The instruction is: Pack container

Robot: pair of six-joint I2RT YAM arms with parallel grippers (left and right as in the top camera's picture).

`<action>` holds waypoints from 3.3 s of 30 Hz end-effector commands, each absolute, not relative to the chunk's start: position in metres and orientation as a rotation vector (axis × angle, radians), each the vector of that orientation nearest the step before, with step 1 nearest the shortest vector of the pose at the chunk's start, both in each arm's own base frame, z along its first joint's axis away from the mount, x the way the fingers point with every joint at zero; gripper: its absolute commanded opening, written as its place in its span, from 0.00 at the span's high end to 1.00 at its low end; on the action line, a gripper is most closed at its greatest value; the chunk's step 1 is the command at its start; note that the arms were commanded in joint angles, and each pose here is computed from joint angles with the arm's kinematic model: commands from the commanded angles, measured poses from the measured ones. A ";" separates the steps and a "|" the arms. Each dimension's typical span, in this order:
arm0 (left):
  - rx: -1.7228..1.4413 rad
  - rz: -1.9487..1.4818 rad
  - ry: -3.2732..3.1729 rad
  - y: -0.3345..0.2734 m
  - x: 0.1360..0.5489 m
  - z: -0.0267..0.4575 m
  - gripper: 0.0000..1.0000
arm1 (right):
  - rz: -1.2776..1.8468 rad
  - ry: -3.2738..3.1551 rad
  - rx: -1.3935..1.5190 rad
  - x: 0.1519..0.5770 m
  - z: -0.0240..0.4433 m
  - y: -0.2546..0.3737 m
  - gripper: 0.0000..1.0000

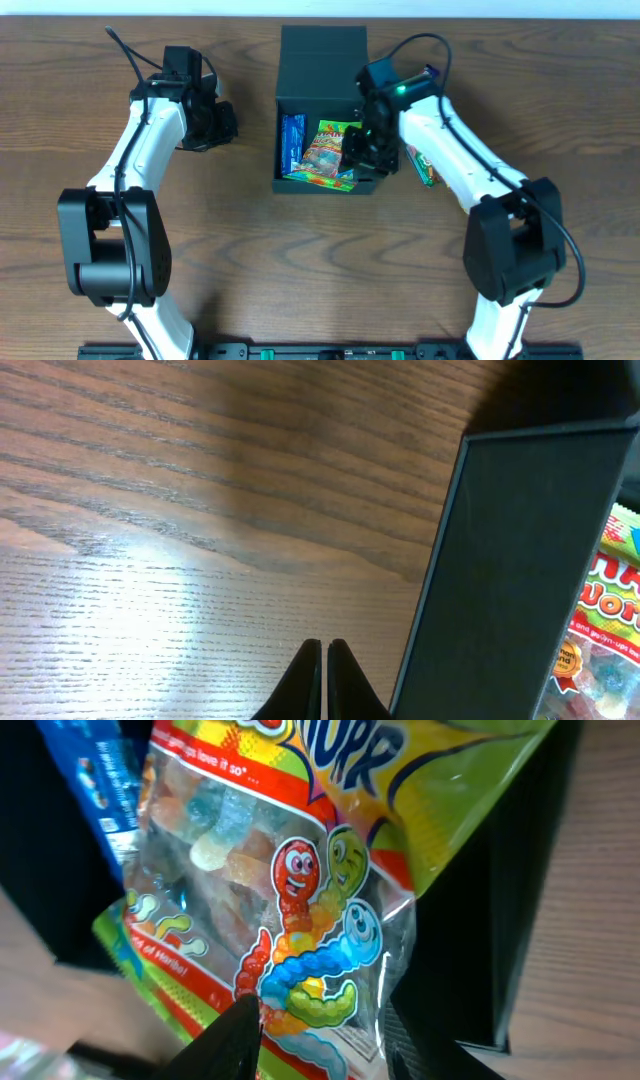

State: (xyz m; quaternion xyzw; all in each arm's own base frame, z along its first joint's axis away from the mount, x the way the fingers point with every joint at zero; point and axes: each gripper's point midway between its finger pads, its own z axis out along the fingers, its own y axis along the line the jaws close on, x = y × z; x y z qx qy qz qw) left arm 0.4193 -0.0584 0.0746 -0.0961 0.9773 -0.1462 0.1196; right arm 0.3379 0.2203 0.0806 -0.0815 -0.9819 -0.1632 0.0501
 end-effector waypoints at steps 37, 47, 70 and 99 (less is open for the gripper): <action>-0.242 -0.421 2.816 -0.057 0.425 0.090 0.95 | -0.234 -3.143 -0.469 0.370 0.045 0.210 0.95; -0.241 -0.430 2.817 -0.058 0.425 0.090 0.94 | -0.339 -3.203 -0.390 0.386 0.054 0.222 0.99; -0.234 -0.466 2.815 -0.062 0.425 0.092 0.94 | -0.475 -3.506 -0.136 0.423 0.161 0.231 0.48; -0.234 -0.466 2.816 -0.062 0.425 0.092 0.94 | 0.372 -3.414 -0.144 0.435 -0.005 0.191 0.98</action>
